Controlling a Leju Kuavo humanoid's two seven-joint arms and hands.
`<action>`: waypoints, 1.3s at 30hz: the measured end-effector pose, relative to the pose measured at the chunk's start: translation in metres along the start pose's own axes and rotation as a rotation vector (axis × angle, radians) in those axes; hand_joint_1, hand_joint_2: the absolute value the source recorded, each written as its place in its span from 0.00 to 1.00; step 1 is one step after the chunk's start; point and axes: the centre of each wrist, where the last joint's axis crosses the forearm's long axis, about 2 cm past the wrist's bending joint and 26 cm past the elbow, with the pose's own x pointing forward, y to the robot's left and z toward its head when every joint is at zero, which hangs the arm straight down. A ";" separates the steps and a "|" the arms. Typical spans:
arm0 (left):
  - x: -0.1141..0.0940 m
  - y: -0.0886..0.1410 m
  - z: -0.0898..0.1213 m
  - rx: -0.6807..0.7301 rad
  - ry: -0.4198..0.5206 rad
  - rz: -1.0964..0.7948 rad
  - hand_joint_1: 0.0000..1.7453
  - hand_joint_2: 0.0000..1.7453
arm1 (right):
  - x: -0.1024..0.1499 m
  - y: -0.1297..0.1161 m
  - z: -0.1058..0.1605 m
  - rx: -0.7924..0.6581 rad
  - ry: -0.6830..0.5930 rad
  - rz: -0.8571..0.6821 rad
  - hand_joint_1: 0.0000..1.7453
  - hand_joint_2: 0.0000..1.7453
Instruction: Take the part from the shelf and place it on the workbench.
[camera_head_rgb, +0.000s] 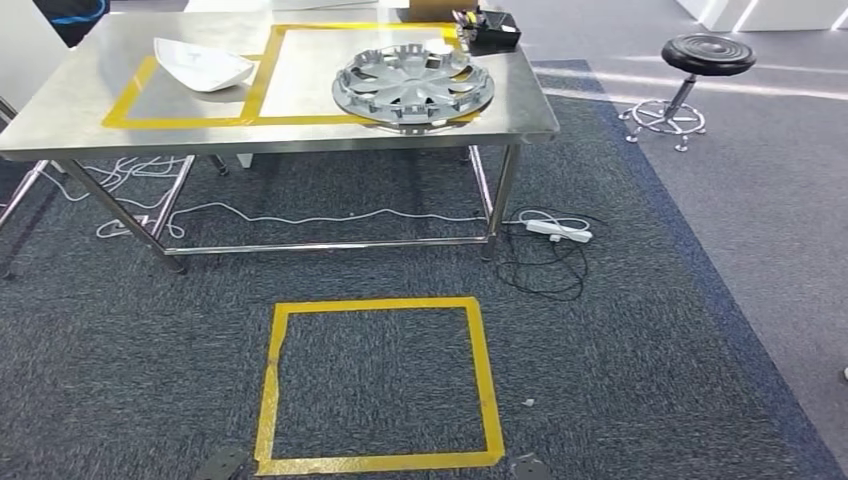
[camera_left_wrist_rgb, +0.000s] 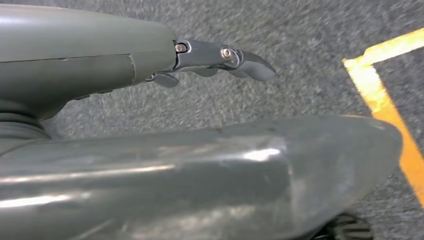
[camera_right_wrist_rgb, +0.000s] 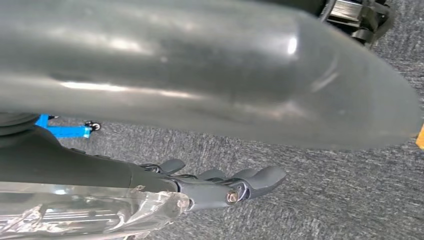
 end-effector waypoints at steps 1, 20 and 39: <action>0.000 -0.003 0.001 -0.004 0.001 0.005 0.00 0.00 | 0.000 0.000 0.000 0.001 -0.001 0.002 0.00 0.00; 0.006 -0.009 0.001 0.054 -0.090 -0.036 0.00 1.00 | -0.008 0.001 0.001 0.000 0.013 -0.027 0.00 0.00; 0.010 -0.018 0.001 0.005 -0.146 0.019 0.00 0.00 | -0.011 0.000 0.001 0.000 0.039 -0.043 0.00 0.00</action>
